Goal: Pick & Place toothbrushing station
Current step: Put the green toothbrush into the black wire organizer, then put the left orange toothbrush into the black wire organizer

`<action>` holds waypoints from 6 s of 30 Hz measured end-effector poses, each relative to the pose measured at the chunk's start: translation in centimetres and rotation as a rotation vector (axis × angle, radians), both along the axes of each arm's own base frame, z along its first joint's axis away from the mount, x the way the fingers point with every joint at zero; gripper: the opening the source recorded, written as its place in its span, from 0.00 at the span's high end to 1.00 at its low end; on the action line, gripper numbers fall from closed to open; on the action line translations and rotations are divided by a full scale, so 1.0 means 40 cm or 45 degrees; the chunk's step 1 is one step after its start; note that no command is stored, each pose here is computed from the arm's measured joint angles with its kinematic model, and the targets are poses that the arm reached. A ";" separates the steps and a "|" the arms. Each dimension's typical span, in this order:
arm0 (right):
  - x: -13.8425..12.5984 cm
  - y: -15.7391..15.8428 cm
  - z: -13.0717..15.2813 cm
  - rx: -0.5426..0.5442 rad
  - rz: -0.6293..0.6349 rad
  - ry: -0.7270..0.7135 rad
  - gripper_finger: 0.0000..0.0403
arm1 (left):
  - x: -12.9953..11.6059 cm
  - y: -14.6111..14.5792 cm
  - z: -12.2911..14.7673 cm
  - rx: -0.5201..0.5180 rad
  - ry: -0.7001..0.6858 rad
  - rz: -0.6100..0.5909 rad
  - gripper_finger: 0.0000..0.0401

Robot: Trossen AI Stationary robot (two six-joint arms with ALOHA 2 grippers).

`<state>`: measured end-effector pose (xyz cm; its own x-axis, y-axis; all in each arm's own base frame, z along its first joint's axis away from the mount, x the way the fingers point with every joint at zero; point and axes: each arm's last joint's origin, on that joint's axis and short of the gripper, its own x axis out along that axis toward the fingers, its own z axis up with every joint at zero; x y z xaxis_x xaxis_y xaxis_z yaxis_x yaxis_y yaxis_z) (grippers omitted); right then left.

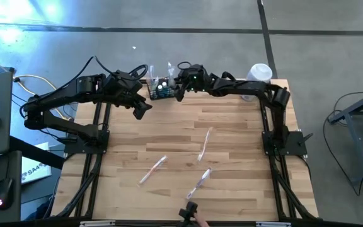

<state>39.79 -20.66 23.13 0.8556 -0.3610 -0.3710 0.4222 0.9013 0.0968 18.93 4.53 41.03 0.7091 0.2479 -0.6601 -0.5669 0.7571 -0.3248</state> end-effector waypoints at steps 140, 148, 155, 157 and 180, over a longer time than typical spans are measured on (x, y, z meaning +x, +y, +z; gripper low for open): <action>-0.378 0.840 0.107 0.153 0.301 1.291 0.43 | 0.224 -0.426 -0.681 -0.393 0.690 0.039 0.37; -0.382 0.849 0.107 0.166 0.292 1.283 0.43 | 0.230 -0.430 -0.673 -0.363 0.797 0.069 0.51; -0.384 0.856 0.107 0.165 0.298 1.271 0.43 | 0.231 -0.430 -0.667 -0.338 0.818 0.054 0.93; -0.384 0.859 0.107 0.168 0.295 1.264 0.43 | 0.231 -0.430 -0.667 -0.346 0.821 0.050 0.96; -0.391 0.859 0.107 0.160 0.282 1.287 0.43 | 0.309 -0.379 -0.496 -0.227 0.724 -0.096 0.99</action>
